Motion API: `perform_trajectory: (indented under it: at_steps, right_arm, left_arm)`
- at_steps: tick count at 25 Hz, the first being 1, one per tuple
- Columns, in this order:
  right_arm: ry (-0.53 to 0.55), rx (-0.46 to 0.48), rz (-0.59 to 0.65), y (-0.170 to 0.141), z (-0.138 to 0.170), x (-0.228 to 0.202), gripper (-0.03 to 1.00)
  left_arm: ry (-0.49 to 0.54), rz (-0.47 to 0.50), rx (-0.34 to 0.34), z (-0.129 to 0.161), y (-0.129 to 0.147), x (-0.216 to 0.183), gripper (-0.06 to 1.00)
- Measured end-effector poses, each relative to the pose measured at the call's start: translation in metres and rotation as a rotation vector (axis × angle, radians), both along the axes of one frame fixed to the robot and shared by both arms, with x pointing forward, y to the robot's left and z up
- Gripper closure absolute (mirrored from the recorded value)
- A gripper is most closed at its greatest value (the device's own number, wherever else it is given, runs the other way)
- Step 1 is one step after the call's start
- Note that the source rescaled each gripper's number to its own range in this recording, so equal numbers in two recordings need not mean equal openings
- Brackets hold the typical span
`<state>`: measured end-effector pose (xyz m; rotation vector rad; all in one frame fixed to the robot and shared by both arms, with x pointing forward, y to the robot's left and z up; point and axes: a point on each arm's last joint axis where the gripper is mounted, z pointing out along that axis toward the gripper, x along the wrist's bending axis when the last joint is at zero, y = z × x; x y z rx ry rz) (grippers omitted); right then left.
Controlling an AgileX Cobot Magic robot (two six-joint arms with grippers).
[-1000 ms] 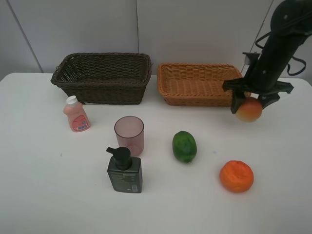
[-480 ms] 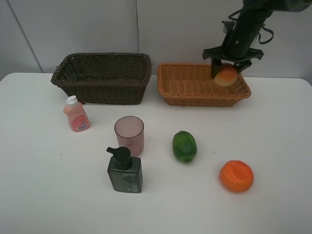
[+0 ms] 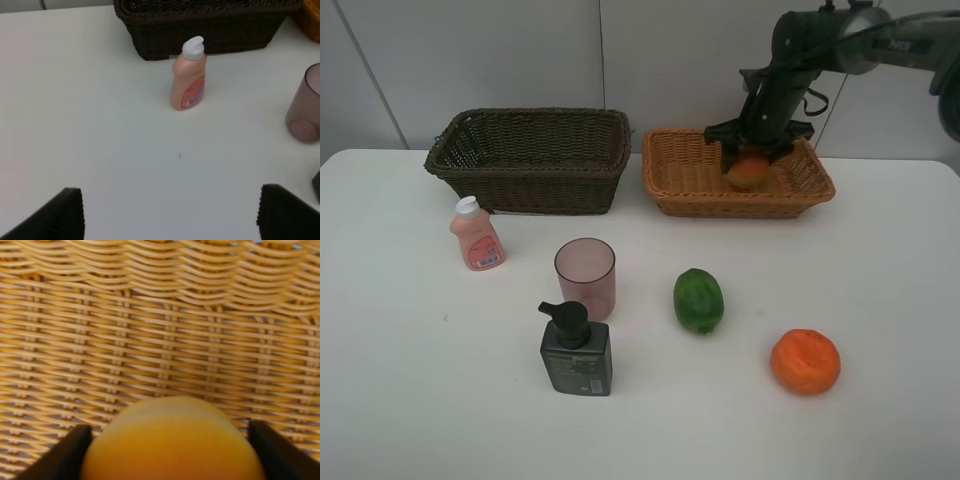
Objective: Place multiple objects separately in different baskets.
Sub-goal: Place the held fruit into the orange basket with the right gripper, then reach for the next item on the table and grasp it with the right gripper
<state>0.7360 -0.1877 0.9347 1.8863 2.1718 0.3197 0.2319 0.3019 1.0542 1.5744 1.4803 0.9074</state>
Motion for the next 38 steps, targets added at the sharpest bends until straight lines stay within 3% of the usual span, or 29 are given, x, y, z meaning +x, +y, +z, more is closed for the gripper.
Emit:
perform_trajectory:
  at_steps: [2, 3, 4, 7, 12, 18, 23, 31, 38]
  right_arm:
    - [-0.001, -0.001, 0.001, 0.000, 0.000, 0.000, 0.28]
    - [0.003, -0.002, 0.002, 0.000, 0.000, 0.000, 0.18]
    - [0.009, -0.004, 0.002, 0.000, 0.000, -0.001, 0.09]
    - [0.042, -0.013, -0.001, -0.001, 0.001, -0.004, 0.00]
    - [0.076, -0.019, 0.001, 0.001, 0.029, -0.016, -0.01]
    - [0.101, 0.018, 0.049, 0.025, 0.069, -0.048, -0.03]
    - [0.198, 0.025, 0.064, 0.042, 0.062, -0.095, -0.03]
    - [0.187, 0.057, 0.033, 0.056, 0.062, -0.172, -0.03]
    - [0.214, 0.066, 0.006, 0.081, 0.036, -0.215, -0.03]
  left_arm:
    - [0.000, 0.000, 0.000, 0.000, 0.000, 0.000, 0.05]
    - [0.000, 0.000, 0.000, 0.000, 0.000, 0.000, 0.05]
    - [0.000, 0.000, 0.000, 0.000, 0.000, 0.000, 0.05]
    - [0.000, 0.000, 0.000, 0.000, 0.000, 0.000, 0.05]
    - [0.000, 0.000, 0.000, 0.000, 0.000, 0.000, 0.05]
    - [-0.001, 0.000, 0.000, 0.000, 0.000, 0.000, 0.05]
    - [-0.001, 0.000, 0.000, 0.000, 0.000, 0.000, 0.05]
    - [-0.001, 0.000, 0.000, 0.000, 0.000, 0.000, 0.05]
    - [-0.001, 0.000, 0.000, 0.000, 0.000, 0.000, 0.05]
